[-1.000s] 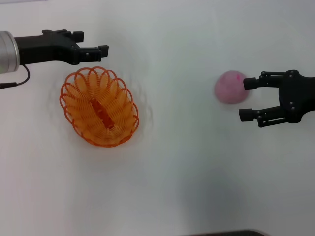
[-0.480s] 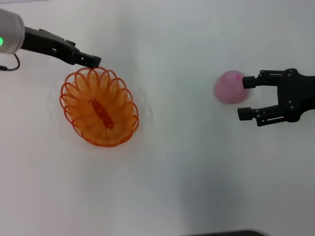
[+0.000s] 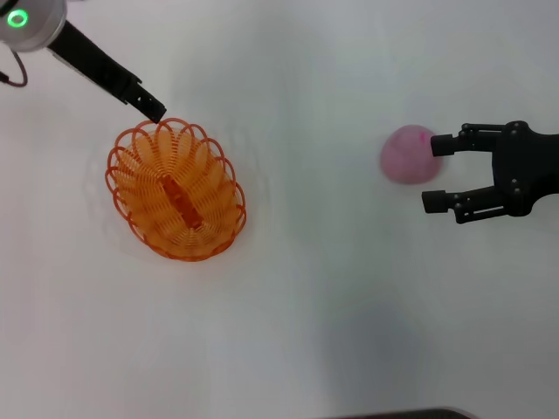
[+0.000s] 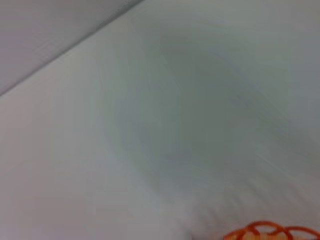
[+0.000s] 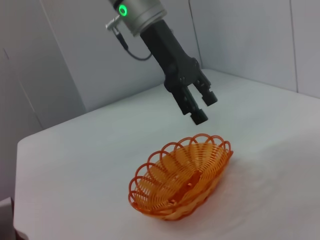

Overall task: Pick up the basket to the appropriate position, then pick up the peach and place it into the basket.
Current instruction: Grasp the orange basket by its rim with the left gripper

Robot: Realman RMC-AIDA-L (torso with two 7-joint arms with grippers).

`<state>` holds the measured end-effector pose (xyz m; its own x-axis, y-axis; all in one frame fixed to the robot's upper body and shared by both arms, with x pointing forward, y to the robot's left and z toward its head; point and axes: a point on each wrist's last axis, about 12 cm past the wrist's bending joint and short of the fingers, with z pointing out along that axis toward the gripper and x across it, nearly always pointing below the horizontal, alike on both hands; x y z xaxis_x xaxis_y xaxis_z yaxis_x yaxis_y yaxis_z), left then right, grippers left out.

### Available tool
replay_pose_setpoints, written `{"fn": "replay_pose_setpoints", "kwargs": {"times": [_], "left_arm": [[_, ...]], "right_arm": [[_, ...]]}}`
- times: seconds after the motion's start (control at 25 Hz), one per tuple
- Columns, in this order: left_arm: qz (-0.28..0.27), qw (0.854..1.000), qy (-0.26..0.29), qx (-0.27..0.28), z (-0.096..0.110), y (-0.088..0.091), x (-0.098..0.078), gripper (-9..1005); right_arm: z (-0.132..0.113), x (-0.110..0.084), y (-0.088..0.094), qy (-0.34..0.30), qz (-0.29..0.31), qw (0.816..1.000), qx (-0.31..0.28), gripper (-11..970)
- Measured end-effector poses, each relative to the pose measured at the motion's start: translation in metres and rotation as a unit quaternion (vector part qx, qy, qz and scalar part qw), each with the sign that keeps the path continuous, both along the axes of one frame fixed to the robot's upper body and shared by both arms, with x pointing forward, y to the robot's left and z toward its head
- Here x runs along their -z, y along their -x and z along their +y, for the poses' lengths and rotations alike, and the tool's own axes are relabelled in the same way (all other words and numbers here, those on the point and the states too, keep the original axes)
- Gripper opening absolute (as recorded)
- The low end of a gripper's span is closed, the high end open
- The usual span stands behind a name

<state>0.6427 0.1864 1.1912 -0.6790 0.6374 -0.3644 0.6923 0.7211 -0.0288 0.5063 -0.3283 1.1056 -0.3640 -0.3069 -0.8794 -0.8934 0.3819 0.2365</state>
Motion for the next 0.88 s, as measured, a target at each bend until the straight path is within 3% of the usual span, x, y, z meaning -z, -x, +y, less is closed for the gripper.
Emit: {"fn": "replay_pose_setpoints", "kwargs": {"times": [0.28,0.88], "left_arm": [[0.028,0.998,-0.061,0.019,-0.016,-0.004,-0.002,839],[0.021,0.997,-0.072,0.029,-0.024,-0.004,-0.002,811]], "right_arm": [[0.000,0.000,-0.001,0.001,-0.002,1.000,0.001,946],[0.001,0.000,-0.001,0.000,-0.003,1.000,0.000,946]]}}
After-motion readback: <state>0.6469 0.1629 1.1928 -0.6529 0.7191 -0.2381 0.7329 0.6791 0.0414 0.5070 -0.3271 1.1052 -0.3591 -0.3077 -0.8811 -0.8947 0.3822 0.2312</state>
